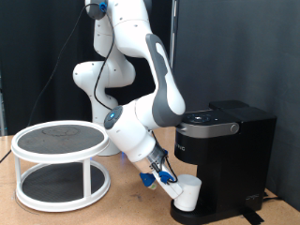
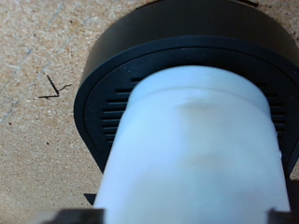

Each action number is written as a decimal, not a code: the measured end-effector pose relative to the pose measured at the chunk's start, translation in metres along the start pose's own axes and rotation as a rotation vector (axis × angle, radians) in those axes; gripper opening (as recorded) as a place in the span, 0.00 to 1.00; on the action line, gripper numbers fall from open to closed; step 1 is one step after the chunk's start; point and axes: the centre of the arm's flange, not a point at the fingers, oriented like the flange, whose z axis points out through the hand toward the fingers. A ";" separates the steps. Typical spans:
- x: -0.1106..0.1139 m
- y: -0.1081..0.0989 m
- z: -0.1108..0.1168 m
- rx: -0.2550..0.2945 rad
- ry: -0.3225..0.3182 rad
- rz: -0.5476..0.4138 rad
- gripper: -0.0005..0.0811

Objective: Make a cup of coffee with the keurig machine

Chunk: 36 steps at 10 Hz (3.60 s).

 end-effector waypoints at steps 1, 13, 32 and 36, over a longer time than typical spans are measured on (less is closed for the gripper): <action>0.001 -0.001 0.000 0.000 0.000 0.003 0.42; 0.037 0.020 -0.065 -0.183 -0.074 -0.042 0.91; 0.014 0.164 -0.163 -0.387 -0.221 -0.284 0.91; -0.001 0.191 -0.206 -0.350 -0.297 -0.280 0.91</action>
